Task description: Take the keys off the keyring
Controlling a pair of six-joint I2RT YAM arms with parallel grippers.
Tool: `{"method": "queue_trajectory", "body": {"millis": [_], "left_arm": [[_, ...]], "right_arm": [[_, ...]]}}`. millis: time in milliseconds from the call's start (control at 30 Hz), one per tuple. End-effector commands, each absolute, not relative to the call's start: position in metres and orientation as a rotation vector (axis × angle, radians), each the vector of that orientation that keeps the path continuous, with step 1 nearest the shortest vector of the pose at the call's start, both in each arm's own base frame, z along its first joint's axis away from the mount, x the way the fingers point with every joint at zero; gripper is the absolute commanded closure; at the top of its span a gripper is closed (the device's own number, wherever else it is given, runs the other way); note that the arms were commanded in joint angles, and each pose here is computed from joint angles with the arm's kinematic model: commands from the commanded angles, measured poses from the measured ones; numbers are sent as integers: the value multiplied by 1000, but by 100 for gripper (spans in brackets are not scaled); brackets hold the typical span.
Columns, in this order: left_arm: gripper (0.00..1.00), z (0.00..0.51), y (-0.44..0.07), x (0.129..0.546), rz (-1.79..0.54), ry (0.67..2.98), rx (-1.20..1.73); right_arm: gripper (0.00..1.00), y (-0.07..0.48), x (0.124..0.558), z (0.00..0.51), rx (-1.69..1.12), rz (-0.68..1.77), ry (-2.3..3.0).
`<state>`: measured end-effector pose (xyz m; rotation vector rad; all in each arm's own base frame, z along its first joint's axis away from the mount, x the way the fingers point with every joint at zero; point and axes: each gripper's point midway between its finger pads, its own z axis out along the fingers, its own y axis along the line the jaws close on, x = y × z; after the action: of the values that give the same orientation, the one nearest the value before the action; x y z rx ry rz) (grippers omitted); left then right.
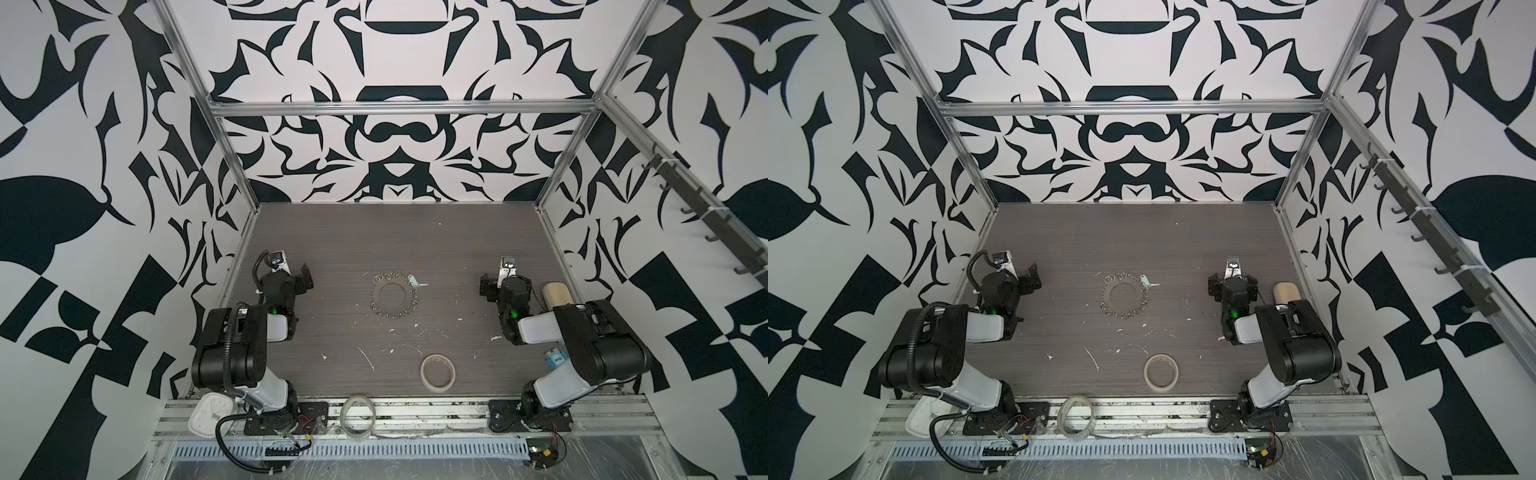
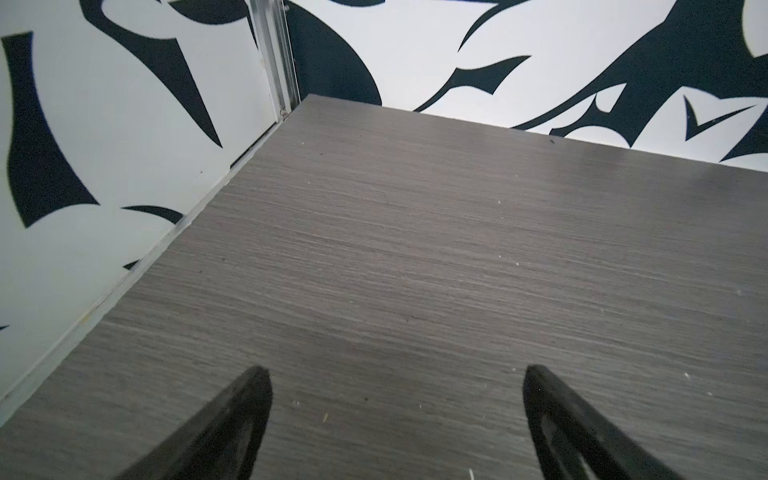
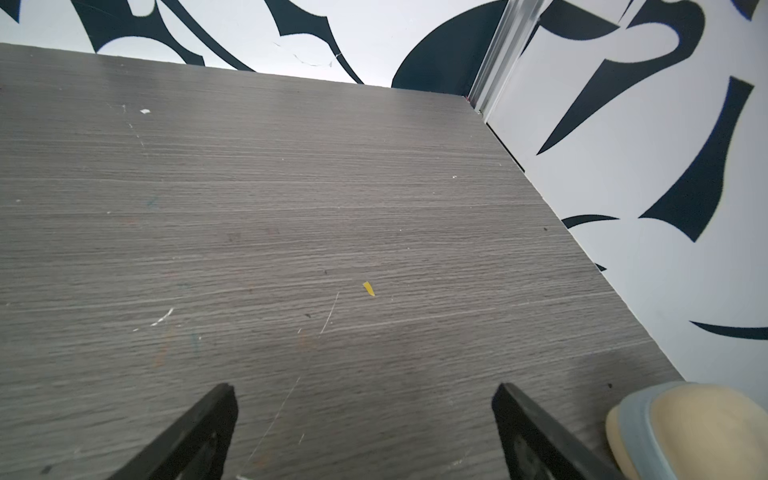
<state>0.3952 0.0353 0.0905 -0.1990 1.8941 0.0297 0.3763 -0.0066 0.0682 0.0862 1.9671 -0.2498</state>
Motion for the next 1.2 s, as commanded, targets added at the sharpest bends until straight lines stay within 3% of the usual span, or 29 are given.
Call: {"method": "queue_trajectory", "body": {"millis": [0,800,1000,1167], "left_arm": [[1,90,35,394,30,1901,-194],[1,95,20,394,-24,1893,-103],[1,130,-5,395,-55,1946,13],[3,179,-47,388,-208,2054,91]], "right_arm": [[0,-4,383,83,83,-223,1923],[0,-2,384,83,78,-210,1925],[0,9,378,100,7,-165,1891],[1,24,359,151,80,-28,2014]]}}
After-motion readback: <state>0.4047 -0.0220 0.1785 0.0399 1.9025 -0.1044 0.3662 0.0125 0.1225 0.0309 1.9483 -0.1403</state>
